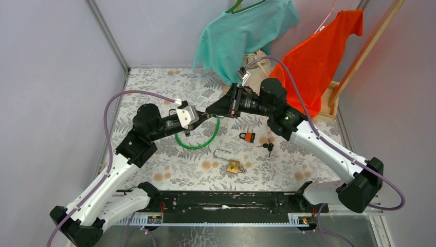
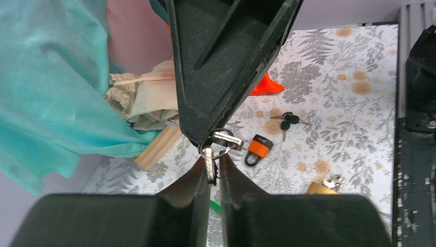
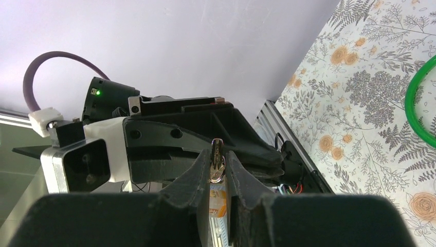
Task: Unlock with the key
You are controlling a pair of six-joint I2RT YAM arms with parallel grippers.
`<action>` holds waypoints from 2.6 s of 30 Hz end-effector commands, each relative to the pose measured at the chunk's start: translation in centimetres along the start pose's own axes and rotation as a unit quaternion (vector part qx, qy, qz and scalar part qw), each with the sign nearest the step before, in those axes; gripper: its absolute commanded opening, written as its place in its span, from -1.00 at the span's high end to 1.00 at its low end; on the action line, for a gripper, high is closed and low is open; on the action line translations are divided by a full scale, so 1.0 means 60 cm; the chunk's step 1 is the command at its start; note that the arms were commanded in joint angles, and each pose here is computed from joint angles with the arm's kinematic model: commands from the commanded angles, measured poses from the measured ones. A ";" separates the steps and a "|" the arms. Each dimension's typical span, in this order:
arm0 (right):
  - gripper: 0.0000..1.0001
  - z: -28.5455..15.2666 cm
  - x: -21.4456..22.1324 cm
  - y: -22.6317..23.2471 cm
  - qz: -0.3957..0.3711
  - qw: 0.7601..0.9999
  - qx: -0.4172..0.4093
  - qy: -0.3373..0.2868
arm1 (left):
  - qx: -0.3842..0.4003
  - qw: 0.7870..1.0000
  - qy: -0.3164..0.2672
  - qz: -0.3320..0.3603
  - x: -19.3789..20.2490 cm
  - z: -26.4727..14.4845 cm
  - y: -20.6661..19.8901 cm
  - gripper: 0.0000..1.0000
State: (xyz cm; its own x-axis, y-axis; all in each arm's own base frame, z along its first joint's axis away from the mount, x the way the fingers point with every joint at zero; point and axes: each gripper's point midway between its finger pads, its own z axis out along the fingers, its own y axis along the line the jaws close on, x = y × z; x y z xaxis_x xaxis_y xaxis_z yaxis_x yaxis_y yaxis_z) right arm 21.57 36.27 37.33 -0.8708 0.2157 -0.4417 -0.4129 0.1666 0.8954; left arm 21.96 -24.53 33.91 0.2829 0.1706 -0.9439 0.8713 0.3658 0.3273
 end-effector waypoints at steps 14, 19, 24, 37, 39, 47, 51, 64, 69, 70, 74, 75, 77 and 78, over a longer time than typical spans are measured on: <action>1.00 -0.045 -0.008 0.035 -0.061 0.998 -0.018 -0.029 | 0.065 0.996 0.021 -0.053 -0.014 -0.013 -0.044 1.00; 0.67 -0.057 0.004 0.006 -0.111 0.994 0.017 -0.002 | 0.122 0.981 0.078 -0.127 0.001 -0.010 -0.072 1.00; -0.08 -0.099 -0.010 -0.012 -0.207 0.976 0.053 0.032 | 0.188 0.949 0.151 -0.206 0.020 -0.013 -0.104 1.00; 0.04 -0.105 0.046 0.029 -0.316 0.937 -0.096 0.111 | 0.316 0.851 0.222 -0.355 0.025 -0.016 -0.160 1.00; 0.07 -0.101 0.059 0.023 -0.314 0.936 -0.101 0.121 | 0.319 0.851 0.213 -0.359 0.016 -0.015 -0.159 1.00; 0.09 -0.092 0.079 0.003 -0.307 0.939 -0.098 0.123 | 0.321 0.847 0.196 -0.375 -0.002 -0.006 -0.154 1.00; 0.12 -0.088 0.087 0.001 -0.301 0.940 -0.100 0.129 | 0.319 0.850 0.192 -0.372 -0.006 -0.003 -0.150 1.00; 0.42 -0.080 0.096 -0.025 -0.293 0.943 -0.073 0.141 | 0.317 0.855 0.186 -0.365 -0.016 -0.006 -0.148 1.00; 0.17 -0.078 0.098 -0.034 -0.293 0.943 -0.060 0.144 | 0.318 0.856 0.184 -0.364 -0.017 -0.006 -0.148 1.00; 0.21 -0.078 0.098 -0.034 -0.292 0.944 -0.061 0.144 | 0.319 0.856 0.184 -0.363 -0.018 -0.006 -0.148 1.00; 0.45 -0.075 0.097 -0.029 -0.294 0.944 -0.063 0.139 | 0.319 0.856 0.184 -0.364 -0.017 -0.005 -0.148 1.00; 0.61 -0.074 0.095 -0.028 -0.295 0.944 -0.064 0.136 | 0.319 0.856 0.184 -0.364 -0.017 -0.005 -0.148 1.00; 0.96 -0.073 0.094 -0.026 -0.296 0.944 -0.065 0.132 | 0.318 0.857 0.184 -0.362 -0.018 -0.004 -0.147 0.98; 1.00 -0.073 0.094 -0.026 -0.296 0.944 -0.064 0.131 | 0.316 0.857 0.184 -0.362 -0.018 -0.004 -0.146 0.95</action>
State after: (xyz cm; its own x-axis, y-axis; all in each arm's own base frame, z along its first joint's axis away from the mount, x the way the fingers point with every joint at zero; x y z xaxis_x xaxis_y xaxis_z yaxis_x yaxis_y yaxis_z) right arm 15.85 32.65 32.81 -0.5399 -0.1603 -0.8264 -0.8412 0.0666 0.5366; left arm 13.97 -27.56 30.17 -0.4971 0.4650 -0.7325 0.8222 -0.0172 -0.5689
